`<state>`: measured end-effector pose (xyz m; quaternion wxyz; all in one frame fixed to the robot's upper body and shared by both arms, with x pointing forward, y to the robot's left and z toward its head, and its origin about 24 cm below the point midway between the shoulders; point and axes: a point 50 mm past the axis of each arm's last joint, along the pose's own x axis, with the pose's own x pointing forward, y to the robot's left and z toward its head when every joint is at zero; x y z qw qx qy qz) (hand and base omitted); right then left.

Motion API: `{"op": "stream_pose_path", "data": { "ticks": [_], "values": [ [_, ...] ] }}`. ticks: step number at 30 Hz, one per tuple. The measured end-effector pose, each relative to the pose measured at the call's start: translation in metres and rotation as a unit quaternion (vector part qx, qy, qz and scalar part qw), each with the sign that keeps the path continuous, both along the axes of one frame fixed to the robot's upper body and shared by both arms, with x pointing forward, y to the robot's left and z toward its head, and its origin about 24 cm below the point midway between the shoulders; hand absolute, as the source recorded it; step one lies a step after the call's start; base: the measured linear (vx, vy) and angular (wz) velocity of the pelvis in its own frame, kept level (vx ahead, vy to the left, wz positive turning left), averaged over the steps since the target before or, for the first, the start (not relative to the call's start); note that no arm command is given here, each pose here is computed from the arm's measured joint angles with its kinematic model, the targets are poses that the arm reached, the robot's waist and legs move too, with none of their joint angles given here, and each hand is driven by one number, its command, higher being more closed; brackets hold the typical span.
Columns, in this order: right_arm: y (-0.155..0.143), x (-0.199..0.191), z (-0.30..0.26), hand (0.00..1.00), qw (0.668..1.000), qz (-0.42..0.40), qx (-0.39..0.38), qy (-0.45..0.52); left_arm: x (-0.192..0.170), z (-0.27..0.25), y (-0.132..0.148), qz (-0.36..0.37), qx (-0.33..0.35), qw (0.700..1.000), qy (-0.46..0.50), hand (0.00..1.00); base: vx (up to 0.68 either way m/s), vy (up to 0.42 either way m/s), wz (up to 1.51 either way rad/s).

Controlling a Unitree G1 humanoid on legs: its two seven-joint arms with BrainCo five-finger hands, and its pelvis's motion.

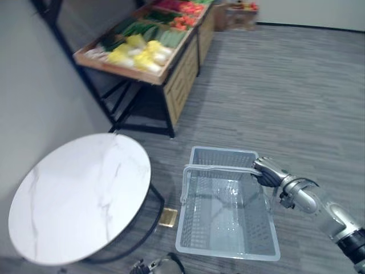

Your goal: Pick vegetable in the basket

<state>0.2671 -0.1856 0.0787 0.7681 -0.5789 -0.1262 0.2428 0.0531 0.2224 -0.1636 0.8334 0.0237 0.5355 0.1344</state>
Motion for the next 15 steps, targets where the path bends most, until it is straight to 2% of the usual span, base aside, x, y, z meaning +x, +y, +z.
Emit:
{"op": "stream_pose_path", "data": {
  "ticks": [4, 9, 15],
  "values": [
    [-0.003, 0.001, -0.005, 1.0, 1.0, -0.008, 0.01, 0.016, -0.002, -0.001, -0.005, 0.0, -0.008, 1.0, 0.001, 0.0, 0.08, 0.058, -0.85],
    [-0.014, 0.0, -0.019, 1.0, 0.998, -0.032, 0.002, 0.046, 0.003, 0.0, -0.006, -0.006, -0.008, 1.0, -0.006, 0.0, -0.04, 0.092, -0.34],
    [-0.019, -0.014, -0.031, 1.0, 0.994, -0.061, 0.049, 0.073, 0.002, 0.0, -0.006, -0.014, -0.009, 1.0, -0.003, 0.0, -0.1, 0.039, -0.12]
  ]
}}
